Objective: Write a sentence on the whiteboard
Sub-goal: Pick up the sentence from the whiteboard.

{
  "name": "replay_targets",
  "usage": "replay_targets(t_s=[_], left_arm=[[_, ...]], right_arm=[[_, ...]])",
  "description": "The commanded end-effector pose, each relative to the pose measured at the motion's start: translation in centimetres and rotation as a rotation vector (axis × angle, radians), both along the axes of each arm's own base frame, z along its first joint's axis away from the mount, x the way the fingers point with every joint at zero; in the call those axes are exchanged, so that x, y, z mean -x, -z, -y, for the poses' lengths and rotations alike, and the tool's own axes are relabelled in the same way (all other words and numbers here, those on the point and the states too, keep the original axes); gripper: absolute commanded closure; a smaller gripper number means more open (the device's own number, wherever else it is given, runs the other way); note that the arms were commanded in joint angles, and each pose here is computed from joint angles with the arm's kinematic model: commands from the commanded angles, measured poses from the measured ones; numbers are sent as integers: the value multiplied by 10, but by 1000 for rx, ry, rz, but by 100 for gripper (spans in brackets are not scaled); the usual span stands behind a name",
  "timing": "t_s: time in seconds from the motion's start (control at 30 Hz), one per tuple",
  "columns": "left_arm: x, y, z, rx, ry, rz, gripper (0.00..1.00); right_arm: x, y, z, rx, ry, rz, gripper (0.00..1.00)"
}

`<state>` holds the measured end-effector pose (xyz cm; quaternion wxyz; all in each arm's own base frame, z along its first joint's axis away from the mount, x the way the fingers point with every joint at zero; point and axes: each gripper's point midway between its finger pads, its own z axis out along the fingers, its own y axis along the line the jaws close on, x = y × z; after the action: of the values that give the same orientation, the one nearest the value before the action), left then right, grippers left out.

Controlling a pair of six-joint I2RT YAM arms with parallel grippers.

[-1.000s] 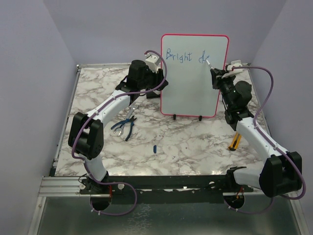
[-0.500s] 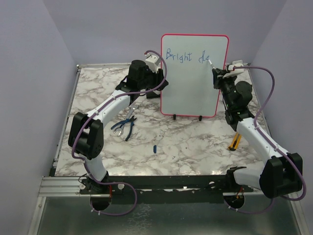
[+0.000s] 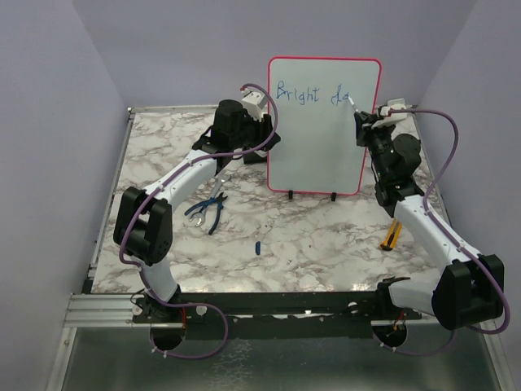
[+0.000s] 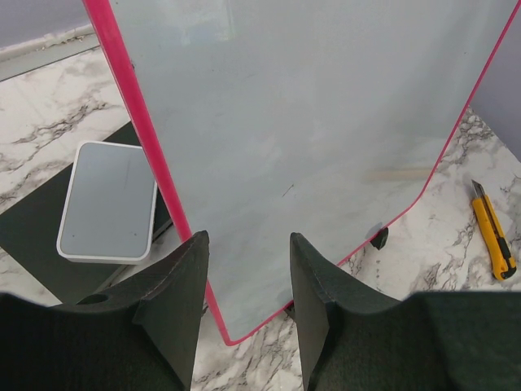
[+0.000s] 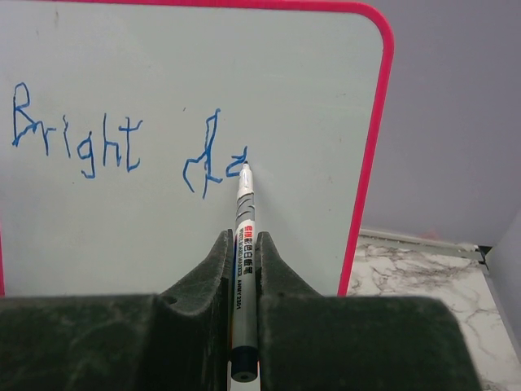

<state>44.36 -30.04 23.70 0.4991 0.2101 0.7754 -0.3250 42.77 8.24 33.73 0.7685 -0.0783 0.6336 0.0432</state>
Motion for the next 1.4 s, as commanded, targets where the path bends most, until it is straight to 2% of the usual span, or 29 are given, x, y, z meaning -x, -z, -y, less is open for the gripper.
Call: replay_targets(t_s=[0.0, 0.97, 1.2, 1.37], left_arm=[[9, -15, 3, 23, 33, 21, 54], [10, -18, 2, 28, 30, 25, 54], [10, -20, 2, 31, 30, 28, 54], [10, -21, 2, 32, 30, 29, 54]], right_arm=[[-3, -15, 3, 8, 15, 34, 99], [3, 17, 10, -8, 45, -36, 99], [6, 4, 16, -18, 76, -2, 99], [9, -4, 10, -14, 39, 18, 99]])
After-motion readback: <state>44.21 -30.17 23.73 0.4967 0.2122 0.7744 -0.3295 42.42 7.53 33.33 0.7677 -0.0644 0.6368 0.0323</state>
